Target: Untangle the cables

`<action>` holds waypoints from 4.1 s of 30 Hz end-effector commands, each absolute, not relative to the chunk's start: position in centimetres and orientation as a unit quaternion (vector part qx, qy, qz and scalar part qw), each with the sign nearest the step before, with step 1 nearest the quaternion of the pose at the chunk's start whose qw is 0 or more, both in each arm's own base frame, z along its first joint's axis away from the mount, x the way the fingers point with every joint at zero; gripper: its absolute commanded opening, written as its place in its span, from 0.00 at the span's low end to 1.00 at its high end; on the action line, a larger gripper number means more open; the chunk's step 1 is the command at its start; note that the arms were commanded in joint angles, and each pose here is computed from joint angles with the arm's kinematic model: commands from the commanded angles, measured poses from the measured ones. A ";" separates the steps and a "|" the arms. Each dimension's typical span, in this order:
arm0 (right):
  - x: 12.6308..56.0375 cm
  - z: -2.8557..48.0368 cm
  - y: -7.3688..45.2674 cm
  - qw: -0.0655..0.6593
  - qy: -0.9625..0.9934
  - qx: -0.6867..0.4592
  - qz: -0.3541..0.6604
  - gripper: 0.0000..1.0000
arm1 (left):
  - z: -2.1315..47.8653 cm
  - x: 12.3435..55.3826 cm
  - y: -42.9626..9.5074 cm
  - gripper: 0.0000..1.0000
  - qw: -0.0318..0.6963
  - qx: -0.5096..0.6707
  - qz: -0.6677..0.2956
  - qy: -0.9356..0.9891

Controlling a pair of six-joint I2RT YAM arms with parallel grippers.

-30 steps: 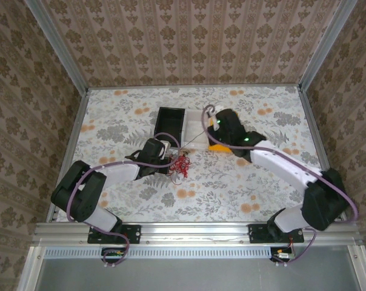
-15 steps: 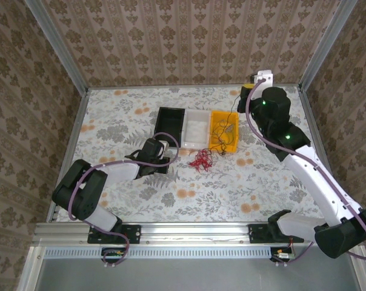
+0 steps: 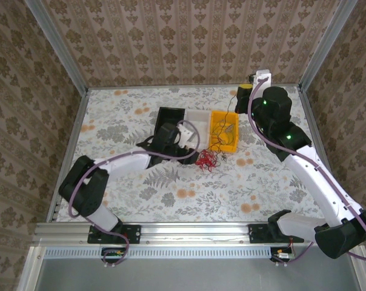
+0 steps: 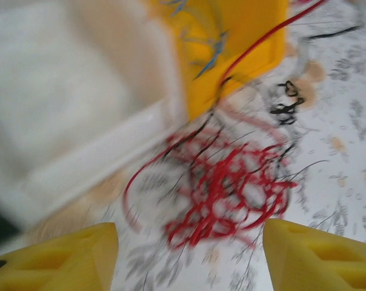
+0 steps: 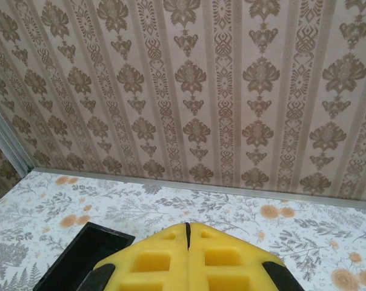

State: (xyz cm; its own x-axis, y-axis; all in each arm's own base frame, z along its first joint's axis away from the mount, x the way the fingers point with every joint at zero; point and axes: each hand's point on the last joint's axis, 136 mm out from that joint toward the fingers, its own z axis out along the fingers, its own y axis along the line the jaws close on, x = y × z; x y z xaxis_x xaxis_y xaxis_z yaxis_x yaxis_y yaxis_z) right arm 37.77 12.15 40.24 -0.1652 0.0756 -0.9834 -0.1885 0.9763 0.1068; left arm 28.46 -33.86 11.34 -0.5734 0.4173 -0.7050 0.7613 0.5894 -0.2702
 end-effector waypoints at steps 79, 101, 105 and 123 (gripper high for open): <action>41.4 48.1 14.8 0.685 0.692 -0.055 0.219 0.04 | 0.2 29.2 -11.7 0.00 0.242 -0.103 -0.124 0.957; 45.4 46.4 18.5 0.677 0.708 -0.119 0.164 0.03 | -0.2 29.1 -11.8 0.00 0.244 -0.100 -0.127 0.956; 45.5 48.8 18.3 0.699 0.687 -0.127 0.150 0.03 | -0.2 29.0 -11.7 0.00 0.246 -0.100 -0.127 0.956; 42.8 50.0 18.7 0.717 0.667 -0.147 0.142 0.03 | -0.3 29.0 -11.9 0.00 0.243 -0.097 -0.131 0.956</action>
